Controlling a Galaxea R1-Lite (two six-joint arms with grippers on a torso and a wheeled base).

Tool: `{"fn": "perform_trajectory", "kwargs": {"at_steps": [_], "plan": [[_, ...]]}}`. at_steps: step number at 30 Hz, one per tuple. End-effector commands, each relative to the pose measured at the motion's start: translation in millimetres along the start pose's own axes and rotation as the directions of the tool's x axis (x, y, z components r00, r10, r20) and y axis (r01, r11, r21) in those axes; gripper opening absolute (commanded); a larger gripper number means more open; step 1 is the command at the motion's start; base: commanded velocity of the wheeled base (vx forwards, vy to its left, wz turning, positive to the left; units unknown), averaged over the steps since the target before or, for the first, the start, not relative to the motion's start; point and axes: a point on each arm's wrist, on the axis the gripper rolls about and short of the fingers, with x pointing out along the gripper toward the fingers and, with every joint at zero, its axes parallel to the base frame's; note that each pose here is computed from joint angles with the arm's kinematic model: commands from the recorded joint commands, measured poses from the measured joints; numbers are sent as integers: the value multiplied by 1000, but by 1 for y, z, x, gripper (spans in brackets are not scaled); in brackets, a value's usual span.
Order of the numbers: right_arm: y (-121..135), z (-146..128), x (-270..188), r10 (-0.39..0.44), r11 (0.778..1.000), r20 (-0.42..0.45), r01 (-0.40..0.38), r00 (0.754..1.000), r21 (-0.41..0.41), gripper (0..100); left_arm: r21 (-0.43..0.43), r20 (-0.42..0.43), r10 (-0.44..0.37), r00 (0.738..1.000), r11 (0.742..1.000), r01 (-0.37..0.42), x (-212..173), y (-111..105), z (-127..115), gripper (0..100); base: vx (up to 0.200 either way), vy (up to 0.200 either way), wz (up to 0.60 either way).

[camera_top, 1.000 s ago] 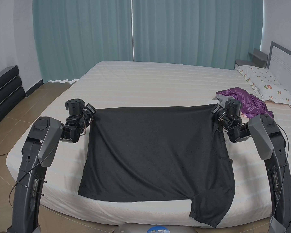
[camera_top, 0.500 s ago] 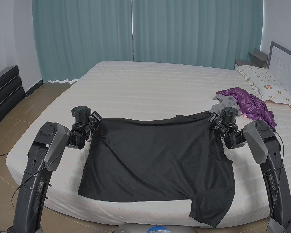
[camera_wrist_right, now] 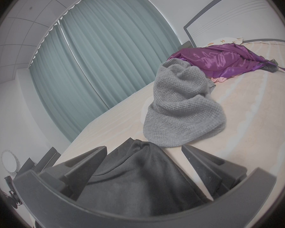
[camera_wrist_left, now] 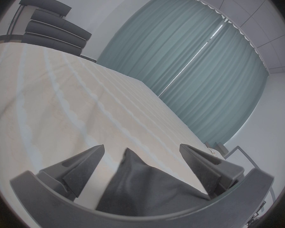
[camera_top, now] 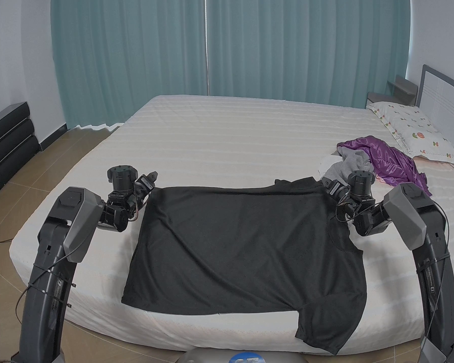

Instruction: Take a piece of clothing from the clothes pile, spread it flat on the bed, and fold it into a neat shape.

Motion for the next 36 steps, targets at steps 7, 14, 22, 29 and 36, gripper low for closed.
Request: {"fn": "perform_trajectory", "kwargs": {"at_steps": [7, 14, 22, 29, 36], "plan": [[20, 56, -141, 95, 994, -140, -86, 986, 72, 100, -42, -156, -16, 988, 999, 10, -133, -6, 60, 100, 0, 0, 0], [8, 36, -241, 147, 987, -289, -123, 946, 101, 100, -77, -288, -17, 958, 997, -6, -227, -2, 35, 100, 0, 0, 0], [-13, 8, -308, 110, 990, -418, -64, 902, 122, 100, -93, -403, 4, 915, 995, -46, -294, -2, 2, 100, 0, 0, 0], [-25, -7, -333, 147, 979, -506, -52, 850, 197, 100, -109, -472, 33, 881, 989, -95, -316, 5, -15, 100, 0, 0, 0], [-30, -14, -333, 129, 975, -547, -5, 827, 223, 100, -123, -512, 61, 857, 982, -143, -316, 13, -25, 100, 0, 0, 0]]}}
